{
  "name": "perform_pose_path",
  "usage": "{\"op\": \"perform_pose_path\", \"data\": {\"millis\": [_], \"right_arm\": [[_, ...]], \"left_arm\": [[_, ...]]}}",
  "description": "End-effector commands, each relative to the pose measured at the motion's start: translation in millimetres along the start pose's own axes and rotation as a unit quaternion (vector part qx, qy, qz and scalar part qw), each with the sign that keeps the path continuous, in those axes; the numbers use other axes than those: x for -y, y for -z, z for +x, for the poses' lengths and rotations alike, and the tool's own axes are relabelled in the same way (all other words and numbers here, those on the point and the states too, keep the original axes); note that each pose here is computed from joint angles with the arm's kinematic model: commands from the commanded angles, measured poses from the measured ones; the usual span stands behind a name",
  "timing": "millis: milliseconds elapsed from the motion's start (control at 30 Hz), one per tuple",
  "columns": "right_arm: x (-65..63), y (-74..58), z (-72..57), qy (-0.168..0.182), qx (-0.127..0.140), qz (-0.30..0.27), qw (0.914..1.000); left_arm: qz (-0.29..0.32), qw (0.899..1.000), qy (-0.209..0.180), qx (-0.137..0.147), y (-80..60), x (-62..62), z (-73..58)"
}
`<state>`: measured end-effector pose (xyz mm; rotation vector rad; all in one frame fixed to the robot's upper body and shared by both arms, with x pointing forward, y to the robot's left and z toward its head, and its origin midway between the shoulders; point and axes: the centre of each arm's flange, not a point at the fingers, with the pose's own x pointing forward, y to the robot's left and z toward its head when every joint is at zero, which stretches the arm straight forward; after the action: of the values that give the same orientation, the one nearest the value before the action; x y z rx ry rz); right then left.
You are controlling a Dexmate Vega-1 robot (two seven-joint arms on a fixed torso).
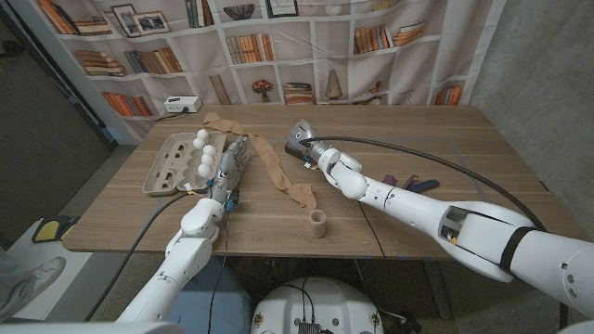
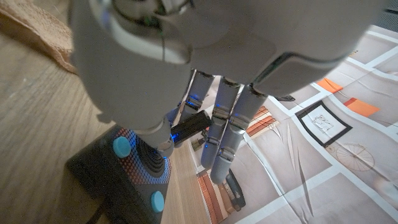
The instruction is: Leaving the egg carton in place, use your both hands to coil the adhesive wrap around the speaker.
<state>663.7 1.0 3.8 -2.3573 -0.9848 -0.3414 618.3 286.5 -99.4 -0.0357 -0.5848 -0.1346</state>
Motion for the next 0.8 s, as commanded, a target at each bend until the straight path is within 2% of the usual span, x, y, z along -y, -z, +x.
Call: {"op": "perform_pose_path", "data": {"millis": [33,233,800], "right_arm": [[-0.5,14.6,-4.8,0.018,-0.031,0.06,0.9975],[-1.4,26.0,-6.9,0.023,-0.049,0.123,0.9909],[-0.5,48.2,-14.3,0.047,-0.088,0.168,0.9806]], "left_arm": [[0.001,1.0,0.004,-0.002,-0.7,2.1,2.6],[0.0,1.0,0.007,-0.002,-0.4,4.3,3.2],[0.0,1.0,0.005,-0.003,0.4,4.4,1.3]]}}
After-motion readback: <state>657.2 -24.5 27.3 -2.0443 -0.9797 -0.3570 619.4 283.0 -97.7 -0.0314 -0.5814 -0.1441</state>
